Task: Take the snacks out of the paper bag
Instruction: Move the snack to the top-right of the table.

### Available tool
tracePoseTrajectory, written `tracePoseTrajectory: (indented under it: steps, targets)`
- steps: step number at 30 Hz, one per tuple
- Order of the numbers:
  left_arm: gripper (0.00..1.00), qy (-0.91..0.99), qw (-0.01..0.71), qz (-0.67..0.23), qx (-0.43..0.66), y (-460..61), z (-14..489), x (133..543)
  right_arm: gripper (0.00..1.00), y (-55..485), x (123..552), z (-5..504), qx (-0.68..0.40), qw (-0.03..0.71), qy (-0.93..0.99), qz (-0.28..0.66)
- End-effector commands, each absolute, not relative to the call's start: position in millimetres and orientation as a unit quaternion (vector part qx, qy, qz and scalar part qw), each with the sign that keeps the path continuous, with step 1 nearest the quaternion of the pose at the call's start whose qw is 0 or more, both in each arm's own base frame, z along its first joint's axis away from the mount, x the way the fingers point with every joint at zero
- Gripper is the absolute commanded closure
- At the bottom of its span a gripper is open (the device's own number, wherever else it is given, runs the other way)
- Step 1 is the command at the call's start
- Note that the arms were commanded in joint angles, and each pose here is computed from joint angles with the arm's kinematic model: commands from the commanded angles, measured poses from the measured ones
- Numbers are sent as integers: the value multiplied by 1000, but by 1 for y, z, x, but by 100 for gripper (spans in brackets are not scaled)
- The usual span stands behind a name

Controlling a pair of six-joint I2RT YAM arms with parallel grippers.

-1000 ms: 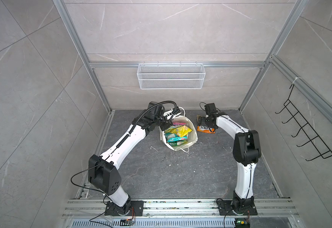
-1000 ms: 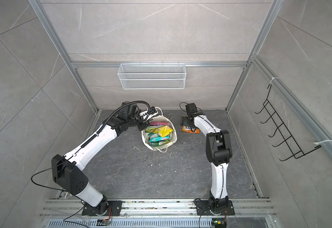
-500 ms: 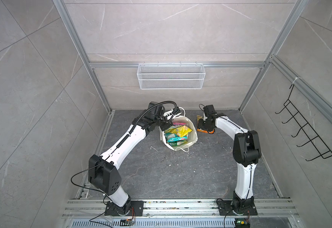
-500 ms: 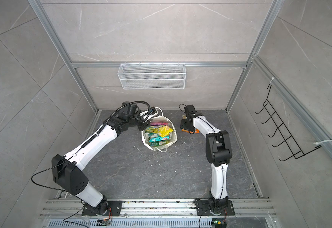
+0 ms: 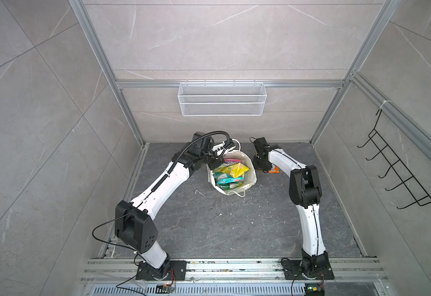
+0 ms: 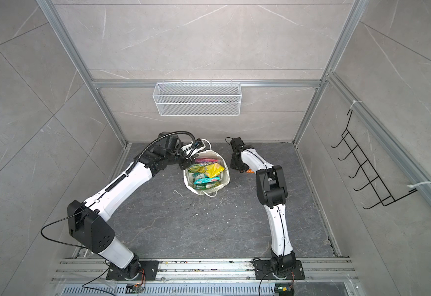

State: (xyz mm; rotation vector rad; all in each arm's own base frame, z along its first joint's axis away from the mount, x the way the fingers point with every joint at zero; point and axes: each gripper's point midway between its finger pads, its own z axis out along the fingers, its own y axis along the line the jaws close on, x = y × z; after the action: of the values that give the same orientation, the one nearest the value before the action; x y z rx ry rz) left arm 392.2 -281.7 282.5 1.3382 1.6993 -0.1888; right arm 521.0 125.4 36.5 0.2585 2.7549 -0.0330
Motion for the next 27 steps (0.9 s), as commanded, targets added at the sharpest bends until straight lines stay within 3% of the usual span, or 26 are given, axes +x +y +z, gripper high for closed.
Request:
tracePoseTrajectory:
  steps: [1, 18, 22, 27]
  targets:
    - [100, 660, 512, -88, 542, -295, 318, 395, 57, 115, 517, 29, 104, 171, 979, -45]
    - [100, 660, 513, -92, 542, -296, 320, 394, 68, 100, 533, 31, 106, 178, 977, -56]
    - [100, 657, 514, -94, 543, -296, 322, 392, 64, 107, 535, 66, 98, 206, 973, -34]
    - [100, 656, 516, -96, 543, -297, 325, 390, 61, 128, 526, 158, 63, 297, 952, 33]
